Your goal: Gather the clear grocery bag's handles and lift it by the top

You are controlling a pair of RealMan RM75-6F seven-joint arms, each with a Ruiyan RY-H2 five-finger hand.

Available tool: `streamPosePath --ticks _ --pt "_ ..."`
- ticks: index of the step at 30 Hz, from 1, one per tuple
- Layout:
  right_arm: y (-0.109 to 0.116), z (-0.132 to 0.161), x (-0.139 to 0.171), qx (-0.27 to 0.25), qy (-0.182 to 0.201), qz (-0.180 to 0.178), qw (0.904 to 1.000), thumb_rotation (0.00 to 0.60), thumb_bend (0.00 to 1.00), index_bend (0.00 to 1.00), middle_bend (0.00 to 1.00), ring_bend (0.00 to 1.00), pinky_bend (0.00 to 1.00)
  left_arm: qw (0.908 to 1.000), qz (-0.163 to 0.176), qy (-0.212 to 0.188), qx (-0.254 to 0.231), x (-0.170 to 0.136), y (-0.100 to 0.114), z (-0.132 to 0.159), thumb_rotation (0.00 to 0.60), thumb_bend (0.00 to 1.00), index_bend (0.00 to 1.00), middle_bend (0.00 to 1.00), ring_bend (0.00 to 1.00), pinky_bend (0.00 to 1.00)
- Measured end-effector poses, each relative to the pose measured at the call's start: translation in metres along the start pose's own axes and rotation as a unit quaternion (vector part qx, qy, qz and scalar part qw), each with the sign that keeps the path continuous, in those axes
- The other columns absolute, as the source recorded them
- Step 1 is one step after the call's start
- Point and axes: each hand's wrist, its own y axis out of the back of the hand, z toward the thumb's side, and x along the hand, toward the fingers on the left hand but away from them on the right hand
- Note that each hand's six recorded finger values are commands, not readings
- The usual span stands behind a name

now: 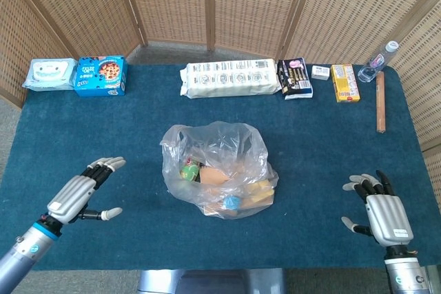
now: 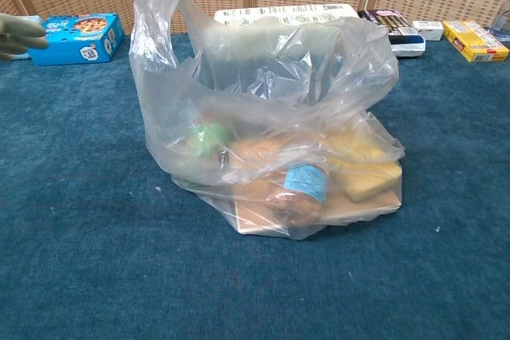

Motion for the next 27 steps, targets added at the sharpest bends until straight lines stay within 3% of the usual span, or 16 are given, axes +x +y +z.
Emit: streamPosePath --ticks 13,27 --pt "0.002 0.0 0.002 0.001 -0.003 -0.002 1.0 0.6 0.2 0.32 0.23 0.17 0.02 0.9991 -0.024 -0.028 -0.019 0.04 -0.005 0.02 0.0 0.04 0.0 0.04 0.0 0.03" --pt "0.003 -0.004 0.004 0.002 -0.012 -0.006 0.9999 0.6 0.2 0.32 0.23 0.17 0.01 0.9945 -0.061 -0.059 -0.06 0.105 -0.011 0.051 0.0 0.04 0.0 0.05 0.0 0.03"
